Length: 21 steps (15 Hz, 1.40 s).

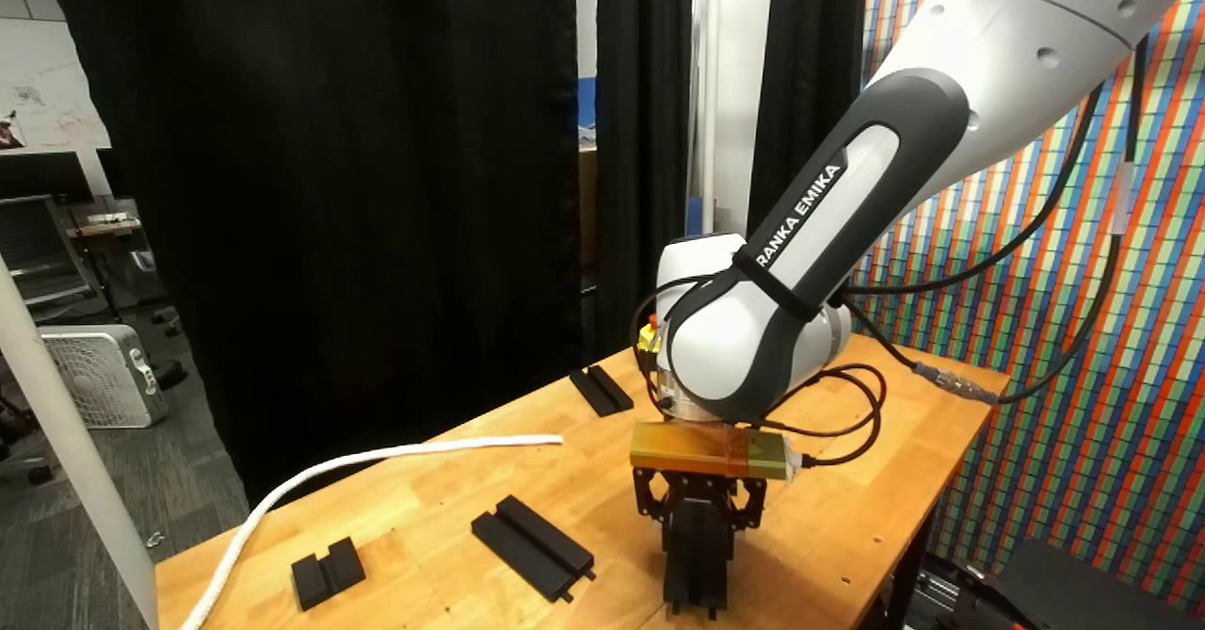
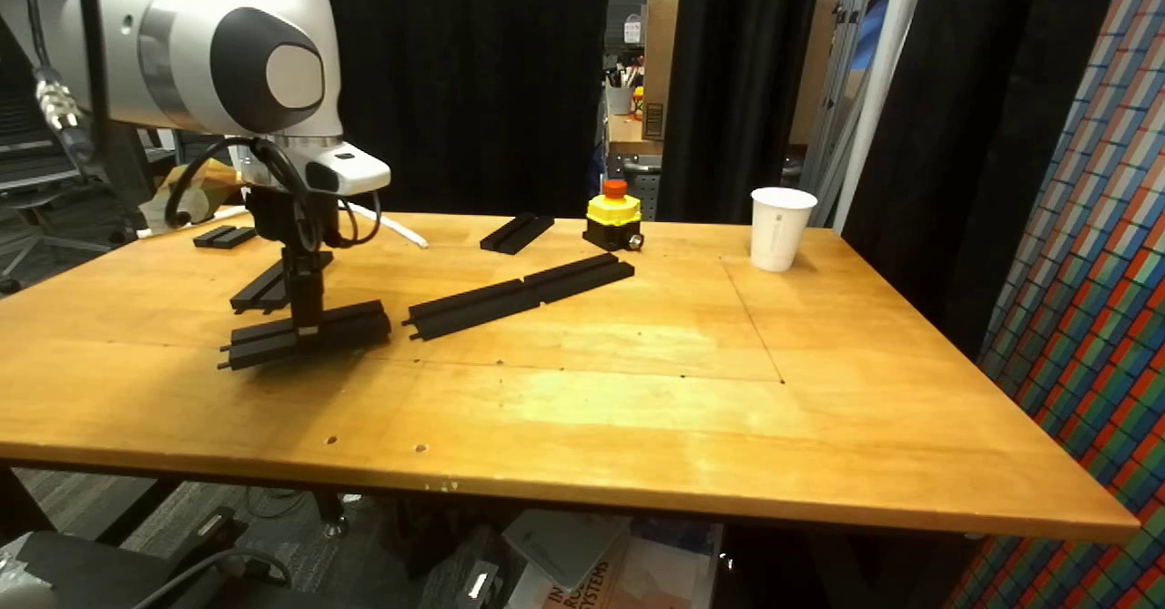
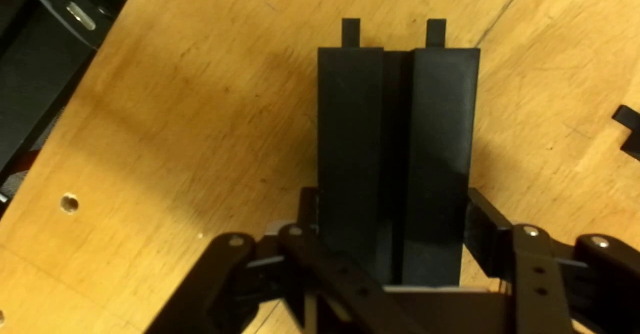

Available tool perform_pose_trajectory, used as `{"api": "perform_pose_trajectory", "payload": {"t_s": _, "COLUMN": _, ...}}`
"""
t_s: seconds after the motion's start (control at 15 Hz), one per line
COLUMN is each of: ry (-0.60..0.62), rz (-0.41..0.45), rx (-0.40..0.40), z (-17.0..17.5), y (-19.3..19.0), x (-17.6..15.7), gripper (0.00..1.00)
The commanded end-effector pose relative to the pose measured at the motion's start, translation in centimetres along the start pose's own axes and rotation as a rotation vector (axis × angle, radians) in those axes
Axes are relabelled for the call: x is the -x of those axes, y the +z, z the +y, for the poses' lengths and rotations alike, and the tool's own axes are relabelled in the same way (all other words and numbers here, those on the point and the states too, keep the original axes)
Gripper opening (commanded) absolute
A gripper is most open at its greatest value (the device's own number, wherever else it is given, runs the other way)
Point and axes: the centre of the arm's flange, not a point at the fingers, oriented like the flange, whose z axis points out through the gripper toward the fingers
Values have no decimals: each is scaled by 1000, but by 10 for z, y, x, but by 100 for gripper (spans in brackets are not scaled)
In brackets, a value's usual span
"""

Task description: Connect the pads

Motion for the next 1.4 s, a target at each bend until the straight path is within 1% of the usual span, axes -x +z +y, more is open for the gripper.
{"api": "perform_pose_trajectory", "payload": {"t_s": 0.0, "ry": 15, "rz": 14, "rx": -20, "z": 0, "y": -3, "x": 3, "gripper": 45}}
{"api": "perform_pose_trajectory", "payload": {"t_s": 0.47, "ry": 36, "rz": 7, "rx": -19, "z": 0, "y": -4, "x": 2, "gripper": 45}}
{"api": "perform_pose_trajectory", "payload": {"t_s": 0.87, "ry": 86, "rz": 5, "rx": -17, "z": 6, "y": 0, "x": -4, "gripper": 45}}
{"api": "perform_pose_trajectory", "payload": {"t_s": 1.33, "ry": 74, "rz": 12, "rx": -23, "z": 7, "y": -1, "x": -8, "gripper": 45}}
